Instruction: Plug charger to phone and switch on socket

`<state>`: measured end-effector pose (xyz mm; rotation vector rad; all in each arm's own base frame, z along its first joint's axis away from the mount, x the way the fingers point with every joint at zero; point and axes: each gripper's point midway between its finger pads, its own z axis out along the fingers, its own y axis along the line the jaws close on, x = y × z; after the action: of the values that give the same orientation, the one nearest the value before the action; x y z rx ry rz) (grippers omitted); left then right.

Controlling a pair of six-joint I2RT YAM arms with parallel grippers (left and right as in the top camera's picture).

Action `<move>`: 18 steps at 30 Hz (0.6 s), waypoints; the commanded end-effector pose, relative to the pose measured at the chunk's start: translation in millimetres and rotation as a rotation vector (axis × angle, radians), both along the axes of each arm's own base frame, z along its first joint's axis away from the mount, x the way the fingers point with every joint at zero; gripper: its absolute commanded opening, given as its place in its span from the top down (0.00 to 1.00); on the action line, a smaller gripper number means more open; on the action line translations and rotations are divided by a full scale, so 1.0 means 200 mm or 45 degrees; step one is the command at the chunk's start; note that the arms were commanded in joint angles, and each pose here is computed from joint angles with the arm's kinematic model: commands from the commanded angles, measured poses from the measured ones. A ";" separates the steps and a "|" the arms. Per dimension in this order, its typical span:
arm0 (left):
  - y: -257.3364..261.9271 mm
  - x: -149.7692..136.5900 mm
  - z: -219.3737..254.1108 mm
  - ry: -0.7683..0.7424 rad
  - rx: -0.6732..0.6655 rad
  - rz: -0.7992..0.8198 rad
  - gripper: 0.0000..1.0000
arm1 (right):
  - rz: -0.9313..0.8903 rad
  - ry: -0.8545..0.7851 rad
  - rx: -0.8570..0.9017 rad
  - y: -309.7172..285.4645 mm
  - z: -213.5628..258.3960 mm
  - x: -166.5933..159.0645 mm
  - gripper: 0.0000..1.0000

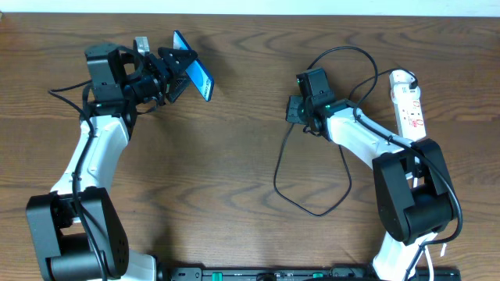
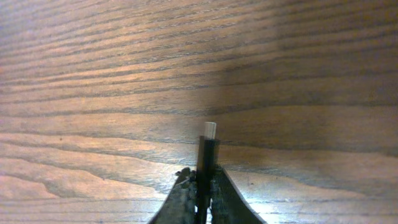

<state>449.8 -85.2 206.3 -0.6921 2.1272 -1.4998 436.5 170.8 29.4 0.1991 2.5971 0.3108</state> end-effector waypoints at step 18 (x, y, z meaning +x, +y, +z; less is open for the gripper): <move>-0.01 -0.01 0.05 -0.047 0.007 -0.021 0.92 | 0.213 -0.040 0.185 0.18 0.09 0.01 0.01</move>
<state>449.8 -85.2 206.3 -0.6921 2.1272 -1.4998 437.9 179.0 32.3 0.1714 2.5903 0.3709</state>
